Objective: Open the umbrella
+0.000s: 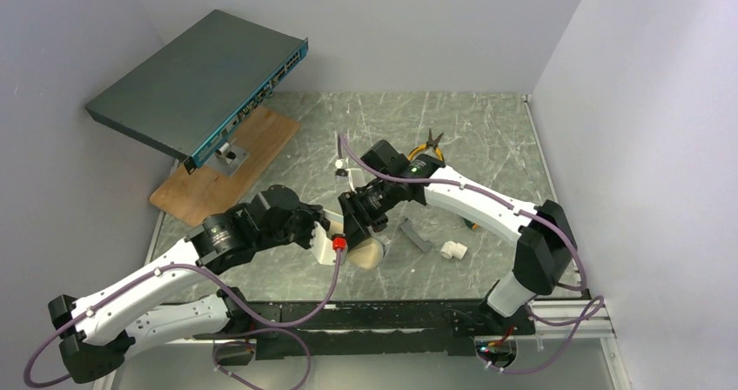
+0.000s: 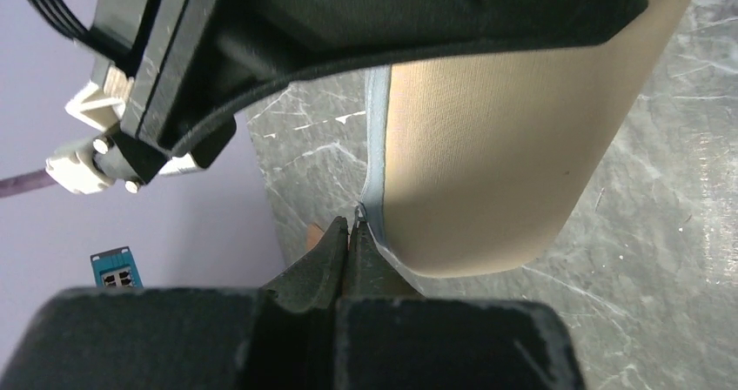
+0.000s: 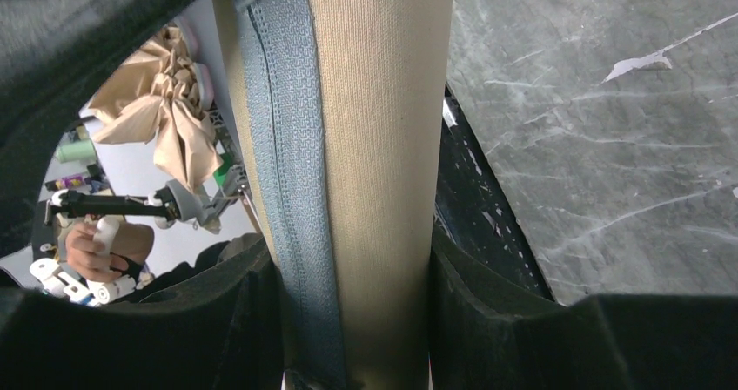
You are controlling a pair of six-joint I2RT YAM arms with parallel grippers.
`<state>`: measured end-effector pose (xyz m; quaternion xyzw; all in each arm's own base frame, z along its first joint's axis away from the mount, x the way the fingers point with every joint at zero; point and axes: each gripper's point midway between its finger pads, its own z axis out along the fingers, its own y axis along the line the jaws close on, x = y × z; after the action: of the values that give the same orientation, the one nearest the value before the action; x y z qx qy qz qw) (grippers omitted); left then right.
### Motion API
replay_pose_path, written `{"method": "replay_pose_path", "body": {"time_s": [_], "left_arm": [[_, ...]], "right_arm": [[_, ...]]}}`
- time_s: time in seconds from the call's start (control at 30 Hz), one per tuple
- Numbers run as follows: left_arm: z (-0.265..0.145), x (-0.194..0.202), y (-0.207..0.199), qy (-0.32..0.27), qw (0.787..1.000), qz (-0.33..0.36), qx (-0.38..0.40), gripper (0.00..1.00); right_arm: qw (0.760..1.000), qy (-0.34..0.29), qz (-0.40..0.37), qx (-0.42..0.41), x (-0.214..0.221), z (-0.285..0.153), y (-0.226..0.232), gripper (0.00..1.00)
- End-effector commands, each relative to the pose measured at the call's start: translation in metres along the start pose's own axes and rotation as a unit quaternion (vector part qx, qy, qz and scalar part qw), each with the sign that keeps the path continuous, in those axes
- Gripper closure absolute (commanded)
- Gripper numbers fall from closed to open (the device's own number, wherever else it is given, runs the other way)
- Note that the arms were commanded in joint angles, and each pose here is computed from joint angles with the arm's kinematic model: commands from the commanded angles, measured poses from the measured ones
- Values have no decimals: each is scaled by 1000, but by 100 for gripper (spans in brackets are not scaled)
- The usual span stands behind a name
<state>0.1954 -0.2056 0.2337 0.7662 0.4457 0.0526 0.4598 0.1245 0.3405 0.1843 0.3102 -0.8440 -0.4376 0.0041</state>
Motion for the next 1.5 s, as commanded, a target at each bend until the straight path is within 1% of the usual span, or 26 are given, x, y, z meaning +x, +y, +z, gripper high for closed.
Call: {"method": "replay_pose_path", "body": {"time_s": [0.0,0.1,0.3,0.53,0.73,0.9,1.0,1.07,1.13,1.17,1.2,1.23,1.27,1.3,1.33,1.4,1.47], "left_arm": [[-21,-46,68,-84,990,13,-114,100],[-22,-48,67,-90,989,11,-115,100],[-28,-60,66,-120,986,-8,-112,100],[-26,-58,60,-110,988,-3,-106,100],[-25,-69,56,-141,984,-9,-104,100],[-19,-70,53,-138,986,-10,-96,100],[-23,-67,65,-130,982,-23,-132,100],[-33,-63,83,-124,974,-50,-181,100],[-45,-64,93,-136,965,-82,-211,99],[-50,-65,94,-146,960,-103,-216,92],[-55,-66,93,-158,955,-116,-221,81],[-58,-67,89,-167,953,-122,-221,67],[-60,-67,87,-175,950,-130,-224,57],[-62,-66,84,-179,947,-143,-227,50],[-64,-64,83,-181,943,-158,-231,46],[-71,-60,81,-188,930,-206,-239,41],[-77,-56,79,-194,912,-267,-245,37]], "right_arm": [[999,31,34,19,5,6,-1,100],[999,31,32,21,1,6,0,100],[999,27,33,18,-9,12,-2,100],[999,20,31,17,-20,16,-1,100],[999,18,34,16,-27,19,-1,100],[999,14,35,16,-33,21,0,100],[999,12,37,20,-34,22,-1,100],[999,7,38,25,-34,21,-3,100],[999,3,42,33,-34,20,-6,100],[998,2,45,34,-32,20,-7,100],[998,-2,46,33,-33,20,-8,100],[998,-4,50,36,-33,18,-9,100],[998,-6,54,37,-33,17,-10,100],[998,-9,56,37,-33,16,-10,100],[998,-13,58,37,-33,14,-10,100],[997,-23,59,39,-36,12,-9,100],[996,-36,62,44,-41,9,-10,100]]}}
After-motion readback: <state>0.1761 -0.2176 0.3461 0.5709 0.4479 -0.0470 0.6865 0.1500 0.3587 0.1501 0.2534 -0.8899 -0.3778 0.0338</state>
